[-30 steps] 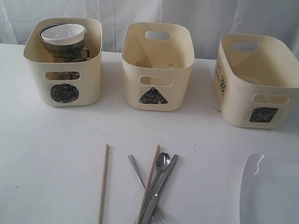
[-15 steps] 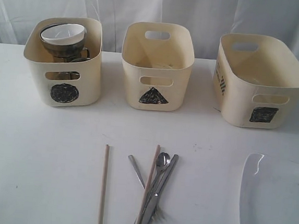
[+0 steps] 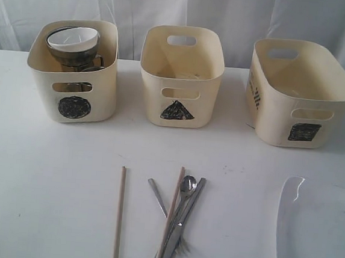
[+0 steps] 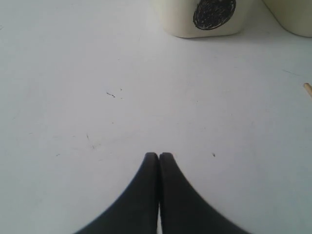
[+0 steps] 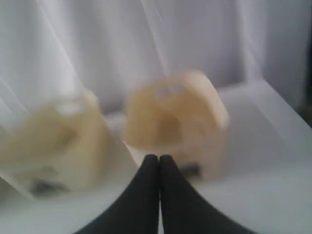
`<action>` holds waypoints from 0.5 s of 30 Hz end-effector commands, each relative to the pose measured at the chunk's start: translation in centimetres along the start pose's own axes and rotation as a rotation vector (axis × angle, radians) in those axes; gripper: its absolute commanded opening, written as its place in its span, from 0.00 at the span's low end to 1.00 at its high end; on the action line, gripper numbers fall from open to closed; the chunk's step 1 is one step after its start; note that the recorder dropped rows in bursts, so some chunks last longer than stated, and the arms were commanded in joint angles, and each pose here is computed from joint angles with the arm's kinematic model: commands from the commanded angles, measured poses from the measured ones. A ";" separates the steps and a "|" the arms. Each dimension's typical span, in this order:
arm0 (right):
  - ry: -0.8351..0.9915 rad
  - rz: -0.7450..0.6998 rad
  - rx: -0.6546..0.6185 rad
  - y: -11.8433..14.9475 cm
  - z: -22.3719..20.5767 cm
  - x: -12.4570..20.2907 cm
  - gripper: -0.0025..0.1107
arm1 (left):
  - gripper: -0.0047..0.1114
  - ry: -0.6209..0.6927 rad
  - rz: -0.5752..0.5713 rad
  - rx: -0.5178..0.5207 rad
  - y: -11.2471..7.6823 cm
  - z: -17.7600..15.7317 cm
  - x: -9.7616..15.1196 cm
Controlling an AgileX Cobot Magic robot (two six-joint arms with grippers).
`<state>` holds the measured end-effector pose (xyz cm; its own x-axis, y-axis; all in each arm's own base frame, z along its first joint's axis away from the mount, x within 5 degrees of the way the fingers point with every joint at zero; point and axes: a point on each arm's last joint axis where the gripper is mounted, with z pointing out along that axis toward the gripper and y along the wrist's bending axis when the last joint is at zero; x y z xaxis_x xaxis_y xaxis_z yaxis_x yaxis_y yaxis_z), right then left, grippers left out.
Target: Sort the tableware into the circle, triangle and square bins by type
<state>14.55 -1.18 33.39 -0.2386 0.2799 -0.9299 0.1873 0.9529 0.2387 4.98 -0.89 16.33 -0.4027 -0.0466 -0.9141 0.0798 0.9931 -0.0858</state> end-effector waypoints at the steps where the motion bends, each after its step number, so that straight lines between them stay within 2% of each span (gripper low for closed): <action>1: 0.487 -0.300 0.187 -0.7 6.1 1.4 0.02 | 0.04 -0.001 -0.004 0.008 0.0 0.0 0.1; 4: 0.582 -0.320 0.118 0.5 8.1 0.1 0.02 | 0.04 -0.001 -0.004 0.008 0.0 0.0 0.1; 7: 0.637 -0.210 -0.116 3.8 8.7 -1.0 0.02 | 0.04 -0.001 -0.004 0.008 0.0 0.0 0.1; 10: 0.718 -0.160 -0.346 7.4 9.4 -0.3 0.02 | 0.04 -0.001 -0.004 0.008 0.0 0.0 0.1; 13: 0.890 -0.250 -0.390 9.3 10.0 2.2 0.02 | 0.04 -0.001 -0.004 0.008 0.0 0.0 0.1; 15: 1.000 -0.334 -0.361 9.8 10.2 3.8 0.02 | 0.04 -0.001 -0.006 0.008 0.0 0.0 0.1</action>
<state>25.33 6.58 31.03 -0.8754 -0.0617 -0.4794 -0.2198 0.9342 0.2810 4.98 -0.89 16.33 -0.4027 -0.0466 -0.9141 0.0798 0.9931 -0.0858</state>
